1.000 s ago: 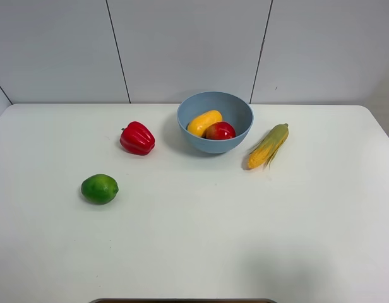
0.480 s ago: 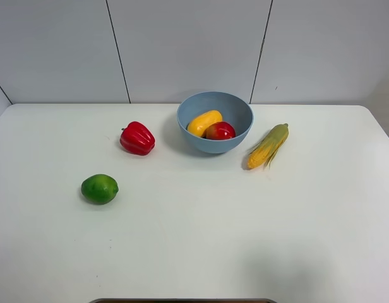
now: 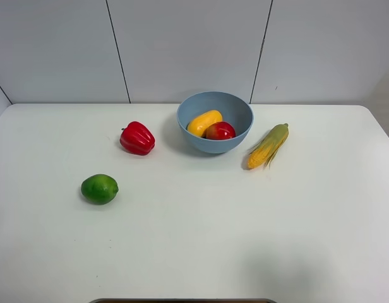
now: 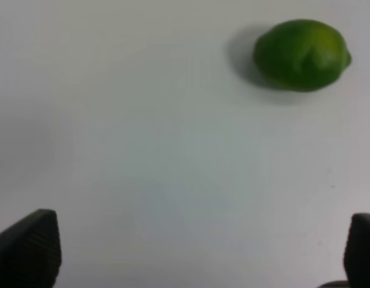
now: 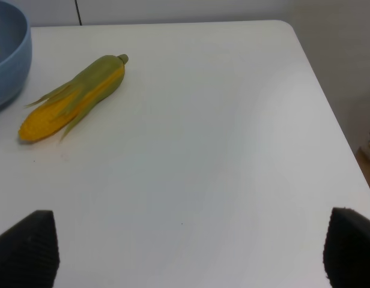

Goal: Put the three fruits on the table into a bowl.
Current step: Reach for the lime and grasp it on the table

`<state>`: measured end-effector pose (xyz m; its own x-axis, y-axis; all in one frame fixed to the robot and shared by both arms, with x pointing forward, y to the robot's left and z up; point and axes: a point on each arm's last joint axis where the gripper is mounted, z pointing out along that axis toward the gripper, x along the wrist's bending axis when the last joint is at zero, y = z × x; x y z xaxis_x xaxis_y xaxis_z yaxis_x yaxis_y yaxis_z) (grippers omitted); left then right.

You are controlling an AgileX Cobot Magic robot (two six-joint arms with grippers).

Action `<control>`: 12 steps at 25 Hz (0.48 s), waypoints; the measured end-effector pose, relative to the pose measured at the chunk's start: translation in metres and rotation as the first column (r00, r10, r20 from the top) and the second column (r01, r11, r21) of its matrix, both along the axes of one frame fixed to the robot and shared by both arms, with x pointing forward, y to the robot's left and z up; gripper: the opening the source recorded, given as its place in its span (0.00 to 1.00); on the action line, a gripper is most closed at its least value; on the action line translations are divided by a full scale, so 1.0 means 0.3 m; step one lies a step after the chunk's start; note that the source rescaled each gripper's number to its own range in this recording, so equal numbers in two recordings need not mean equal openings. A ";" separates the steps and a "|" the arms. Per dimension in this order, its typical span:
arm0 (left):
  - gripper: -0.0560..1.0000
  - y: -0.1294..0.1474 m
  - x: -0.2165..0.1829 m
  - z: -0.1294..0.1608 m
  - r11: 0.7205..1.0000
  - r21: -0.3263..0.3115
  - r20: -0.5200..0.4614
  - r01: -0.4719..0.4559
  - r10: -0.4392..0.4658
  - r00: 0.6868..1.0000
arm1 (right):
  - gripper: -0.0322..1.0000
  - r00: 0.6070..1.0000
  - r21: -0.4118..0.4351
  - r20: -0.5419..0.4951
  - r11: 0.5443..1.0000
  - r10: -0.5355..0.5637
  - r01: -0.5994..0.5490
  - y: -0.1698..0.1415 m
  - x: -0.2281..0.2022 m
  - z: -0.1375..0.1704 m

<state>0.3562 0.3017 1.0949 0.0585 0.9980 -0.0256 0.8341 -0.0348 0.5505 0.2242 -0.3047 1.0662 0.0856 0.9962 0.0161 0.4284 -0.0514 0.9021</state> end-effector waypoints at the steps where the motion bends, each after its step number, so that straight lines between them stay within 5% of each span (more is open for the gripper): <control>1: 0.71 -0.002 0.021 -0.004 1.000 -0.013 -0.019 0.005 -0.005 1.000 | 0.70 1.000 0.000 0.000 1.000 0.000 0.000 0.000 0.000 0.000; 12: 0.71 -0.018 0.222 -0.116 0.989 -0.144 -0.183 -0.015 -0.012 0.983 | 0.70 1.000 0.000 0.000 1.000 0.000 0.000 0.000 0.000 0.000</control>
<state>0.4228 0.2964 1.0602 0.0378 0.9831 -0.1792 0.9211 0.0353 0.3877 0.2242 -0.3047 1.0662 0.0856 0.9962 0.0161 0.4284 -0.0514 0.9021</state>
